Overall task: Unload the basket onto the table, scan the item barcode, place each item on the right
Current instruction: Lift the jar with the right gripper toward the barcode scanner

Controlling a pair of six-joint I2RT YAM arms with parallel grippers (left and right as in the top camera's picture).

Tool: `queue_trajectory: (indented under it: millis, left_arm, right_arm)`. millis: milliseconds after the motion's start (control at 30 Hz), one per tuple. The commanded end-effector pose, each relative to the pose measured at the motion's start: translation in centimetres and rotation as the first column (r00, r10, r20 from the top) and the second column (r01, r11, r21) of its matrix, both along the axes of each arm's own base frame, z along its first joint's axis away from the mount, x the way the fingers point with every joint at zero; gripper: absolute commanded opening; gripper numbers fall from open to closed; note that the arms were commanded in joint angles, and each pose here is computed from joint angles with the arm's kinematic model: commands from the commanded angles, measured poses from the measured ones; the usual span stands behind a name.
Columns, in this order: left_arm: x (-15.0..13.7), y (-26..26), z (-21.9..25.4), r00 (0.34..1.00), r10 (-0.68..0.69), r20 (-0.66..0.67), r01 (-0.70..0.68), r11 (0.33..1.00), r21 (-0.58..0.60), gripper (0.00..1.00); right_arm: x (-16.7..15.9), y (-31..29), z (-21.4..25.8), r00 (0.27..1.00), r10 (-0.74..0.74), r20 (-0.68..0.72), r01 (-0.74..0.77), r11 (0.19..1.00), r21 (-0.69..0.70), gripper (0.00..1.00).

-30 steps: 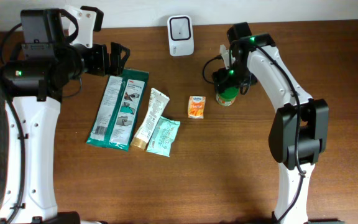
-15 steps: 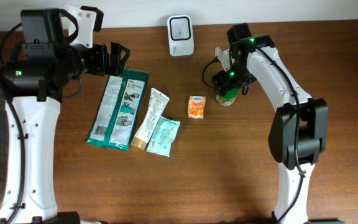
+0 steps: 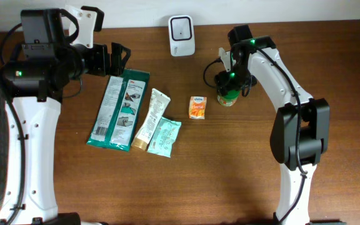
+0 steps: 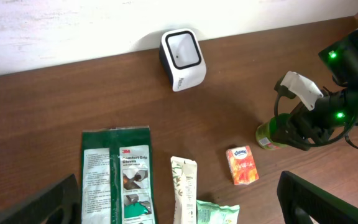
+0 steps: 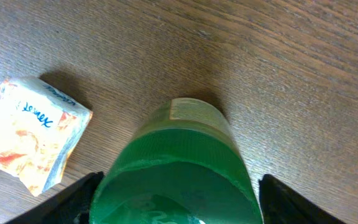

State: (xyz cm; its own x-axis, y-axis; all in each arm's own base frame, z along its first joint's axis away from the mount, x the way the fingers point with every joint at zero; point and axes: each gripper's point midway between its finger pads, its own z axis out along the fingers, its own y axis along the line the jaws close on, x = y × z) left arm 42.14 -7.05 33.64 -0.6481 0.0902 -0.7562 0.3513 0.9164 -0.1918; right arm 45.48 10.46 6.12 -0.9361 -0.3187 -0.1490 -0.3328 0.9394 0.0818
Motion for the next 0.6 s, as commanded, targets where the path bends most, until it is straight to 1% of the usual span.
queue_trajectory:
  millis: [0, 33, 67, 133, 200, 267, 300, 367, 400, 467, 533, 567]
  left_arm:
    - [-0.1, -0.2, 0.7, 0.999, -0.019, 0.027, 0.019, 1.0, 0.009, 0.99]
    - [-0.1, -0.2, 0.7, 0.999, -0.019, 0.027, 0.019, 1.0, 0.009, 0.99]
    - [-0.1, -0.2, 0.7, 0.999, -0.019, 0.027, 0.019, 1.0, 0.008, 0.99]
    - [-0.1, -0.2, 0.7, 0.999, -0.019, 0.027, 0.019, 1.0, 0.008, 0.99]
    - [-0.1, -0.2, 0.7, 0.999, -0.019, 0.027, 0.019, 1.0, 0.008, 0.99]
    - [-0.1, -0.2, 0.7, 0.999, -0.019, 0.027, 0.019, 1.0, 0.008, 0.99]
    - [-0.1, -0.2, 0.7, 0.999, -0.019, 0.027, 0.019, 1.0, 0.008, 0.99]
    - [-0.1, -0.2, 0.7, 0.999, -0.019, 0.027, 0.019, 1.0, 0.009, 0.99]
    - [-0.1, -0.2, 0.7, 0.999, -0.019, 0.027, 0.019, 1.0, 0.008, 0.99]
    - [-0.1, -0.2, 0.7, 0.999, -0.019, 0.027, 0.019, 1.0, 0.009, 0.99]
    - [-0.1, -0.2, 0.7, 0.999, -0.019, 0.027, 0.019, 1.0, 0.009, 0.99]
    - [-0.1, -0.2, 0.7, 0.999, -0.019, 0.027, 0.019, 1.0, 0.008, 0.99]
  right_arm:
    - [-0.1, -0.5, -0.4, 0.998, -0.056, -0.014, 0.056, 0.998, -0.005, 0.7]
    - [-0.2, -0.5, -0.4, 0.998, -0.063, -0.018, 0.063, 0.998, -0.005, 0.66]
    - [-0.4, -0.5, -0.4, 0.993, -0.113, -0.034, 0.113, 0.994, 0.001, 0.6]
    - [-0.6, -0.4, -0.2, 0.991, -0.126, -0.044, 0.127, 0.992, 0.006, 0.58]
    - [-0.9, 0.0, 0.9, 0.991, -0.122, -0.06, 0.124, 0.992, 0.027, 0.52]
    - [-0.8, 0.9, 2.6, 0.992, -0.113, -0.062, 0.118, 0.99, 0.08, 0.49]
    - [-0.7, 1.6, 3.6, 0.992, -0.106, -0.063, 0.113, 0.986, 0.121, 0.49]
    - [-0.5, 3.9, 6.8, 0.996, -0.067, -0.053, 0.079, 0.962, 0.262, 0.48]
    - [-0.5, 4.7, 7.8, 0.998, -0.048, -0.047, 0.06, 0.95, 0.308, 0.48]
    - [-1.0, 7.3, 11.9, 0.998, 0.064, -0.001, -0.056, 0.878, 0.475, 0.48]
    - [-1.4, 8.4, 14.6, 0.995, 0.096, 0.026, -0.094, 0.815, 0.572, 0.48]
    - [-1.5, 8.8, 16.9, 0.994, 0.104, 0.044, -0.107, 0.754, 0.648, 0.48]
